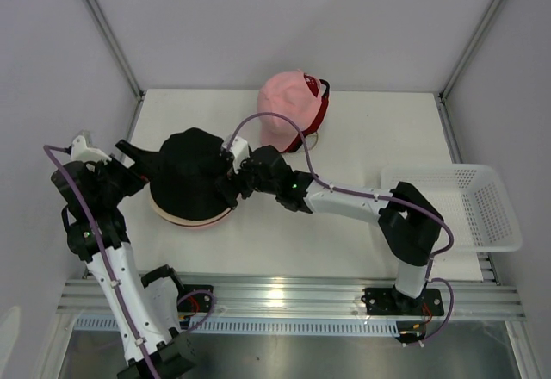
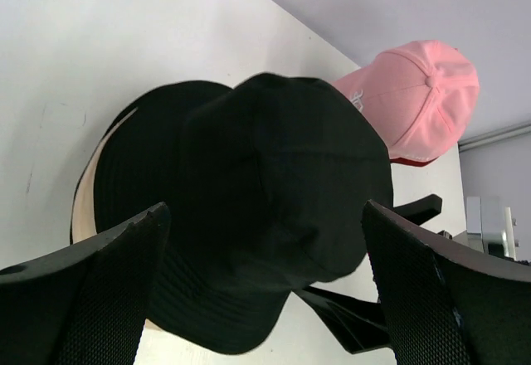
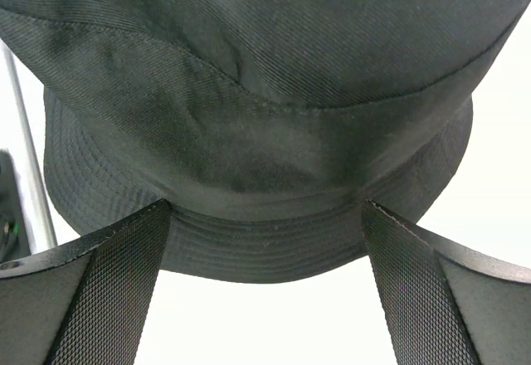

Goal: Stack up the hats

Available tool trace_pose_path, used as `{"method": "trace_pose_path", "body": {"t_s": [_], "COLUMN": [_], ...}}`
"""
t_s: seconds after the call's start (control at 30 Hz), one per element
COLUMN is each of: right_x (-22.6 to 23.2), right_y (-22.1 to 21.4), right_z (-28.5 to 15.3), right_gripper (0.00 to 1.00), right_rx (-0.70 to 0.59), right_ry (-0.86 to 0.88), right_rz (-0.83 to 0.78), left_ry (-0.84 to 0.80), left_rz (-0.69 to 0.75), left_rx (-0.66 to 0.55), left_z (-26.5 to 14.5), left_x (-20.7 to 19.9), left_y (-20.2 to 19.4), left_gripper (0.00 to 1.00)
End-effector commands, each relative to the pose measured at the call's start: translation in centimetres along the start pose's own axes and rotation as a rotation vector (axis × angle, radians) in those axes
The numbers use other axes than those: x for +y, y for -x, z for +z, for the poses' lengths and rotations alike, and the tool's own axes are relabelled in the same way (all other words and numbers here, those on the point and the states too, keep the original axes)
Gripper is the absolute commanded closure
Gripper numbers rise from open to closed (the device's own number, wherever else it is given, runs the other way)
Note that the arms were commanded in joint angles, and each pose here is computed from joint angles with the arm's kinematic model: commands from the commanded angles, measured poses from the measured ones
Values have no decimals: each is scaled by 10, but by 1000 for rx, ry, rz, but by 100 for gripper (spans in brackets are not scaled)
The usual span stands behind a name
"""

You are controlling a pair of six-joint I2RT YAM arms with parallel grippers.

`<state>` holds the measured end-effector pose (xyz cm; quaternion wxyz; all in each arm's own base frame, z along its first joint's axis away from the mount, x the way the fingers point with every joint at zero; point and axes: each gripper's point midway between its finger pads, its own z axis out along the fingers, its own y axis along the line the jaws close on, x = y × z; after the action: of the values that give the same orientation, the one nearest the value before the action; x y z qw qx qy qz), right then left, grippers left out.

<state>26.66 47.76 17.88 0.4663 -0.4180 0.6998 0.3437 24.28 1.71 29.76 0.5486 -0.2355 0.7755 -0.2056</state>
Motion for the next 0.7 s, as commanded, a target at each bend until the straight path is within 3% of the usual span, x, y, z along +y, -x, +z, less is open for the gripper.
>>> {"method": "trace_pose_path", "body": {"t_s": [0.0,0.17,0.3,0.33,0.43,0.57,0.6,0.67], "right_x": [-12,-26,-50,-50,-78,-126,-153,-160], "right_y": [45,57,96,120,132,141,123,117], "right_z": [12,-3,-62,-88,-145,-260,-285,-335], "right_gripper": [0,1,1,1,1,1,1,1], "right_rx": [-116,-55,-67,-111,-101,-190,-183,-250], "right_ry": [-113,-194,-288,-280,-354,-604,-721,-839], "right_rz": [58,23,20,22,89,253,288,308], "left_ry": [-5,-11,-112,-170,-260,-133,-125,-115], "left_rz": [25,37,90,111,194,227,238,270], "left_rx": [-16,-51,-139,-155,-168,-182,-191,-197], "left_z": [-2,-7,-28,-36,-50,-50,-51,-55], "left_x": [-6,-16,-60,-78,-104,-91,-92,-103], "left_y": [8,25,67,75,81,80,82,86], "left_gripper": [0,1,0,1,1,1,1,1]}}
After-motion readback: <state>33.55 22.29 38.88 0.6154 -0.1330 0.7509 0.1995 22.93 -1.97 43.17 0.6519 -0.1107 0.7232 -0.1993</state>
